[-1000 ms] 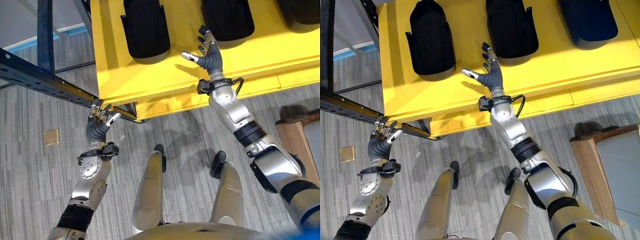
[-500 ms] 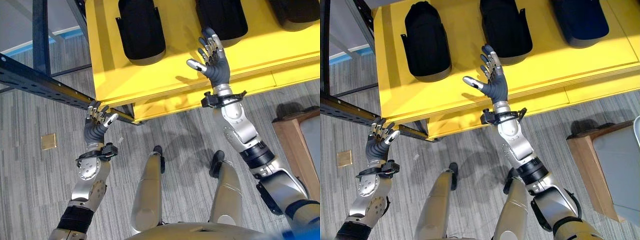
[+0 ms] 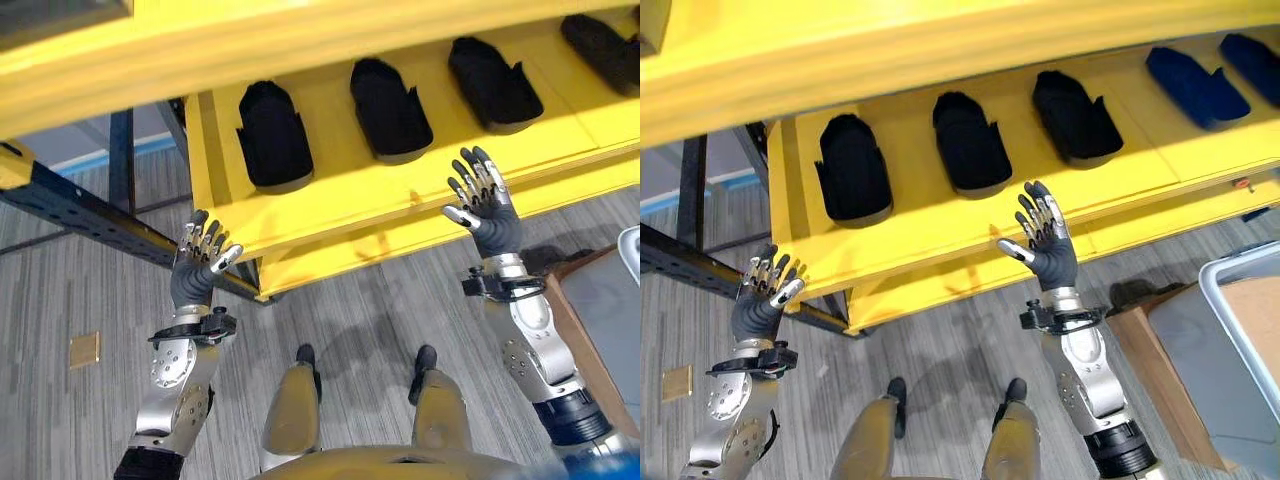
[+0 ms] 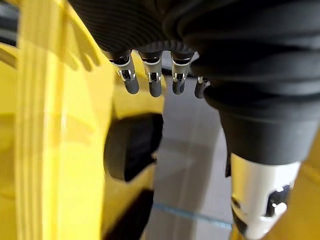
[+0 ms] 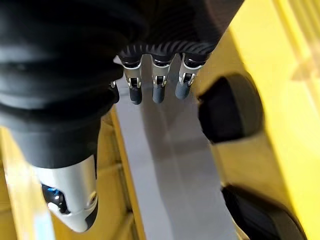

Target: Move parts from the plastic box to the shelf.

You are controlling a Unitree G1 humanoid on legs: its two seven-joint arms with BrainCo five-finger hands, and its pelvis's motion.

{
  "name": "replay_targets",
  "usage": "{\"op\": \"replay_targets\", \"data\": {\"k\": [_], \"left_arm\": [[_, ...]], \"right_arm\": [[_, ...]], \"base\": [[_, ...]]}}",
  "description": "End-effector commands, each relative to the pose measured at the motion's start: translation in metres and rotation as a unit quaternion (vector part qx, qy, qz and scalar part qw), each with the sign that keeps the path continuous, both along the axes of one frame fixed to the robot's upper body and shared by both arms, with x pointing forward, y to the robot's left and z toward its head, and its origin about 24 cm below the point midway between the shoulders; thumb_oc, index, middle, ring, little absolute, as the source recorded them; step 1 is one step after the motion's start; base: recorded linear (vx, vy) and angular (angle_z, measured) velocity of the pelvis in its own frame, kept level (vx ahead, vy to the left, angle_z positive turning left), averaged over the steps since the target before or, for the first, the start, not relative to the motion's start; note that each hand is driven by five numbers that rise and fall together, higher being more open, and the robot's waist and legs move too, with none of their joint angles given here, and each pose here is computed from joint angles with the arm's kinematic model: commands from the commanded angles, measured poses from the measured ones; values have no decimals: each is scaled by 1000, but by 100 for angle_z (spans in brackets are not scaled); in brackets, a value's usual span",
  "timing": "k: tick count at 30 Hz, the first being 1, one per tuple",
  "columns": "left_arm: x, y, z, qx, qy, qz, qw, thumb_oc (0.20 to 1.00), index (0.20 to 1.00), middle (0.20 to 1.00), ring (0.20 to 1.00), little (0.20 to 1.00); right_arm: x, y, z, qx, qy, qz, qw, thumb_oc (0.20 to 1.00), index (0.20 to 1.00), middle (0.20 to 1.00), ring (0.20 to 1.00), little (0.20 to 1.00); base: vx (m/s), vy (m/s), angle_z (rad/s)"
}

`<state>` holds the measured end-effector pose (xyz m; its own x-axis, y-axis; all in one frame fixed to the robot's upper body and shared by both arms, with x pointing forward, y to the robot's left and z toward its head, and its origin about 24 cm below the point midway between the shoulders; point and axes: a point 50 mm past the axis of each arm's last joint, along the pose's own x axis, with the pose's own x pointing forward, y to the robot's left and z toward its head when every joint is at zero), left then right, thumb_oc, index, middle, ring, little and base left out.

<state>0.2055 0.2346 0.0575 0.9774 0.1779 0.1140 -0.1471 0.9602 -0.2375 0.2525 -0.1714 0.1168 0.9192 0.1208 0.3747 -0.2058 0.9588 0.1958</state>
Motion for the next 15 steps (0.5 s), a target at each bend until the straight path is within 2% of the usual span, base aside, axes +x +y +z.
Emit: {"op": "replay_targets", "data": {"k": [1, 5, 8, 15], "left_arm": [[-7, 2, 18, 47, -38, -53, 997, 1000, 1000, 1000, 1000, 1000], [-32, 8, -11, 43, 35, -76, 996, 1000, 1000, 1000, 1000, 1000], [-44, 5, -38, -13, 79, -67, 994, 1000, 1000, 1000, 1000, 1000], [-38, -15, -59, -69, 105, -86, 988, 1000, 1000, 1000, 1000, 1000]], "right_arm": [[-6, -10, 15, 6, -43, 26, 999, 1000, 1000, 1000, 1000, 1000], [-25, -22, -28, -27, 60, 40, 997, 1000, 1000, 1000, 1000, 1000], [-42, -33, -68, -39, 156, 30, 987, 1000, 1000, 1000, 1000, 1000], [-45, -27, -94, -6, 202, 8, 979, 1000, 1000, 1000, 1000, 1000]], "base": [[138, -102, -2], [106, -77, -10], [53, -60, -23], [8, -38, -13]]}}
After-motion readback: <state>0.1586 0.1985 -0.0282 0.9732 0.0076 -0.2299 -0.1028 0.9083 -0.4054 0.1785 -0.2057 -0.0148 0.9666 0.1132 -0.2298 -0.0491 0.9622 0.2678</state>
